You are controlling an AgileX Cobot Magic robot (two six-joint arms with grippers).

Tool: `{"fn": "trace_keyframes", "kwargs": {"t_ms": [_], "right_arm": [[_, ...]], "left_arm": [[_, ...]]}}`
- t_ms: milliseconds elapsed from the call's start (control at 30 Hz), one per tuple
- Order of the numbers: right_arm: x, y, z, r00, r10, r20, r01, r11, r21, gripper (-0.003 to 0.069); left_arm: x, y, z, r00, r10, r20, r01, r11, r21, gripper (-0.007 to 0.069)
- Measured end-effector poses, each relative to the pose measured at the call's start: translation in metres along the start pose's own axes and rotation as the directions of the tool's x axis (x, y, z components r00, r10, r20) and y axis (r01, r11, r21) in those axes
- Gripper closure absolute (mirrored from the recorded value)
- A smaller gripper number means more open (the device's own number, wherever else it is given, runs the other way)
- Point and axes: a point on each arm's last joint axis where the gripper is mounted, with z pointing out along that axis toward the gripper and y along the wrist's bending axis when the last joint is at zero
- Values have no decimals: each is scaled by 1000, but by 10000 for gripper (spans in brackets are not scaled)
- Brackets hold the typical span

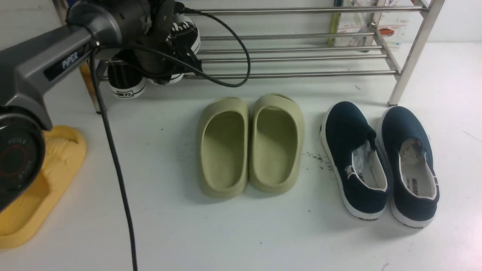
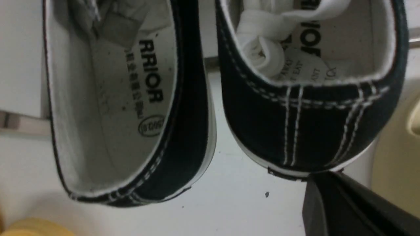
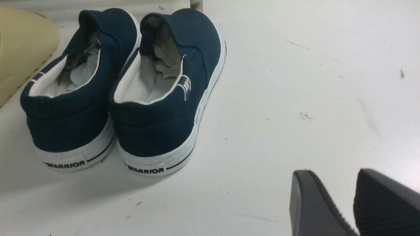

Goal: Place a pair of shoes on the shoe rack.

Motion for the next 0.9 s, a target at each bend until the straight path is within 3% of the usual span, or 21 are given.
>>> {"fn": "trace_keyframes", "kwargs": {"t_ms": [333, 700, 900], "right_arm": [[0, 0, 0, 1000, 0, 0, 0, 1000, 0, 419], [0, 0, 0, 1000, 0, 0, 0, 1000, 0, 419], [0, 0, 0, 1000, 0, 0, 0, 1000, 0, 419]], "left_arm": [[5, 0, -1, 998, -9, -66, 9, 1000, -2, 638], [2, 34, -123, 999, -32, -34, 31, 999, -27, 638], [50, 56, -197, 995, -93, 21, 92, 996, 13, 638]]}}
